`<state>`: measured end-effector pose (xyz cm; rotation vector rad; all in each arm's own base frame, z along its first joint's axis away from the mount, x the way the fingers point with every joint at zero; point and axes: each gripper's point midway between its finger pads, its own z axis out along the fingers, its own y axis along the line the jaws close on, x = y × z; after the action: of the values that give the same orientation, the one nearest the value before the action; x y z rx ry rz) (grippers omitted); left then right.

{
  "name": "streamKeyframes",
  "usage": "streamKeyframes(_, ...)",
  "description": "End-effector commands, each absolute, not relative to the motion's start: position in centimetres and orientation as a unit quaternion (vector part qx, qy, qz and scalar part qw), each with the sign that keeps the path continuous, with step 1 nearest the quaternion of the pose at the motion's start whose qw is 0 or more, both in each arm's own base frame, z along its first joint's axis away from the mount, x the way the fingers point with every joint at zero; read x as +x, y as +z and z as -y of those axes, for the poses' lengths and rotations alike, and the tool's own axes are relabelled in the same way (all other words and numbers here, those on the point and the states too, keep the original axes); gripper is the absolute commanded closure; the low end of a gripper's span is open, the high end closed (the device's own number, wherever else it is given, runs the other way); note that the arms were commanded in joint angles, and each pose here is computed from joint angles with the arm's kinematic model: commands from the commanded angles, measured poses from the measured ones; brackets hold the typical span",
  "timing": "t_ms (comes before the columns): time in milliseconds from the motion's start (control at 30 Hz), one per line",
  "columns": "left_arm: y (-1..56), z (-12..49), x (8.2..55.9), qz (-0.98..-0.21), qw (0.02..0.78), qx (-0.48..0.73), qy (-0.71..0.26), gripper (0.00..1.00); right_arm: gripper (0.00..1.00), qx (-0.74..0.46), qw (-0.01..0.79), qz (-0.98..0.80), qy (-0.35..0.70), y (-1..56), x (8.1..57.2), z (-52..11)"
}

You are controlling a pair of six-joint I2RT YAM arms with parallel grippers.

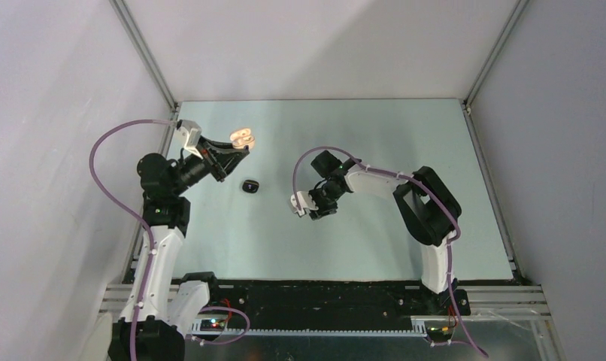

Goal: Insert the wireless bluetooth earbuds into the charging case
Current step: Pick up the earbud from the center of the board.

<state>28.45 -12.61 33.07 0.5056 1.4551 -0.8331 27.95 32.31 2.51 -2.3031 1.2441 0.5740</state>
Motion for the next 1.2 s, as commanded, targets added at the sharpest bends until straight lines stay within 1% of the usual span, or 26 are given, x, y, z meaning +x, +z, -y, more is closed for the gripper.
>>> streamKeyframes(0,33.4,12.4,28.1,-0.629,0.651,0.238,-0.353,1.0,0.58,-0.848,0.237,-0.434,0.189,2.1,28.7,-32.8)
streamKeyframes(133,33.2,12.5,28.1,-0.63,0.649,0.238,-0.353,1.0,0.6,-0.855,0.225,-0.43,0.184,1.6,28.5,-32.5)
streamKeyframes(300,33.2,12.4,28.2,-0.631,0.649,0.238,-0.353,1.0,0.58,-0.856,0.206,-0.435,0.19,1.5,28.3,-32.0)
streamKeyframes(367,33.1,12.4,28.2,-0.631,0.648,0.238,-0.353,1.0,0.61,-0.854,0.193,-0.441,0.2,1.5,28.1,-31.8)
streamKeyframes(400,33.1,12.4,28.3,-0.632,0.648,0.237,-0.353,1.0,0.65,-0.851,0.186,-0.447,0.203,1.8,28.0,-31.7)
streamKeyframes(467,33.0,12.4,28.3,-0.633,0.648,0.236,-0.352,1.0,0.69,-0.844,0.177,-0.462,0.205,1.7,28.2,-31.6)
streamKeyframes(667,32.9,12.3,28.5,-0.634,0.649,0.232,-0.351,1.0,0.67,-0.814,0.17,-0.516,0.204,1.5,28.8,-31.4)
streamKeyframes(733,32.9,12.3,28.5,-0.634,0.649,0.231,-0.35,1.0,0.72,-0.808,0.164,-0.527,0.206,1.3,28.6,-31.3)
streamKeyframes(767,32.9,12.3,28.6,-0.635,0.649,0.231,-0.35,1.0,0.76,-0.802,0.161,-0.537,0.208,1.2,28.4,-31.3)
streamKeyframes(900,32.7,12.3,28.8,-0.638,0.646,0.229,-0.351,1.0,0.87,-0.774,0.166,-0.568,0.226,2.5,28.2,-31.7)
streamKeyframes(1033,31.7,12.4,29.3,-0.644,0.638,0.232,-0.352,1.0,0.92,-0.747,0.181,-0.599,0.224,5.7,28.2,-31.8)
streamKeyframes(1167,30.2,13.3,30.1,-0.651,0.628,0.247,-0.348,1.0,0.95,-0.725,0.222,-0.632,0.16,10.1,29.3,-30.8)
